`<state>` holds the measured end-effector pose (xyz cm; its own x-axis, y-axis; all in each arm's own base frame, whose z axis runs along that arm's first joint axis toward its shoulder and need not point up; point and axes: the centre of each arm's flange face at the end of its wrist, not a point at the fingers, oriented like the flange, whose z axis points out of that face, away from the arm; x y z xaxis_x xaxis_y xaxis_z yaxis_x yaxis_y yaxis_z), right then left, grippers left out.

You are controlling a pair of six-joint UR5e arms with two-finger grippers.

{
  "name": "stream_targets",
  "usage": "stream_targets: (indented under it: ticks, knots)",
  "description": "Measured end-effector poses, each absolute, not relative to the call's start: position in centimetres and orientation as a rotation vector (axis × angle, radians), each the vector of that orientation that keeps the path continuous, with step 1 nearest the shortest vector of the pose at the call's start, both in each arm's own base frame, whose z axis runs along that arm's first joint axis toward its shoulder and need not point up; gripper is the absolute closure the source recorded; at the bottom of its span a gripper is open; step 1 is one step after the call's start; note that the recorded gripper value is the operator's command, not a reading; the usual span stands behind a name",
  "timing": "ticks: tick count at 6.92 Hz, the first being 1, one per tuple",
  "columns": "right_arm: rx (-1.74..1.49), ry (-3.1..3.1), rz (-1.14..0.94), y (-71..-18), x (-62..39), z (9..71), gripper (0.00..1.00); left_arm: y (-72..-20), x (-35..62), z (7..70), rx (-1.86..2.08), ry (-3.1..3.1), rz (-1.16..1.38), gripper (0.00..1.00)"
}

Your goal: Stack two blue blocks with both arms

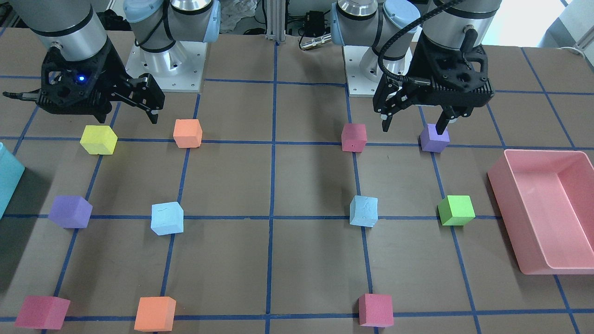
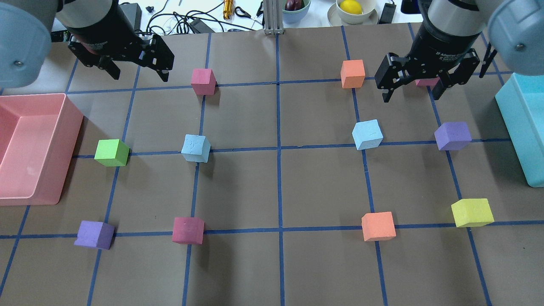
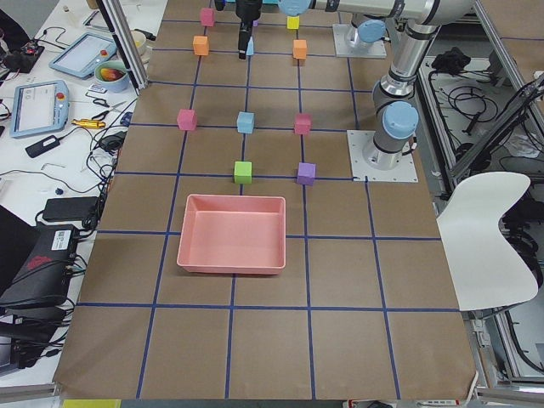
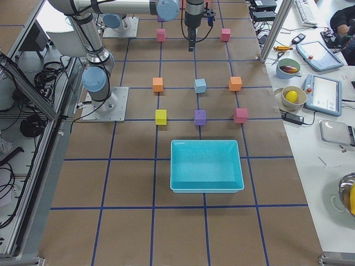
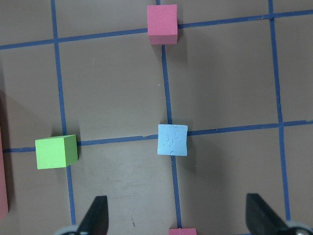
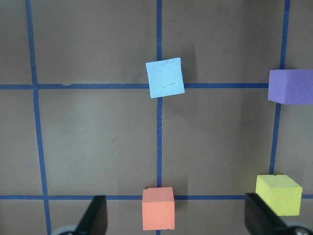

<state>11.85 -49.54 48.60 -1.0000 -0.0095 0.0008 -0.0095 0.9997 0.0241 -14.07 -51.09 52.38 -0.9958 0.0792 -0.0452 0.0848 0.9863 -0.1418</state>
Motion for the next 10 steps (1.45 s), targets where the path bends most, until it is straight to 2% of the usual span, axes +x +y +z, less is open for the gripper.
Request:
stream_targets:
  ticks: [6,8,10]
  knots:
    - [0.016,-3.136,-0.065,-49.7,11.8,47.8,0.0,-50.8,-14.0,50.7,0.132,3.102,-0.147,0.0]
    - [0.02,-3.14,-0.118,-50.8,11.7,45.8,0.0,-51.1,-13.9,45.6,0.136,3.107,-0.041,0.0]
    - [0.036,-3.14,-0.129,-55.3,11.6,40.5,0.0,-52.2,-13.8,40.2,0.131,3.105,-0.01,0.0]
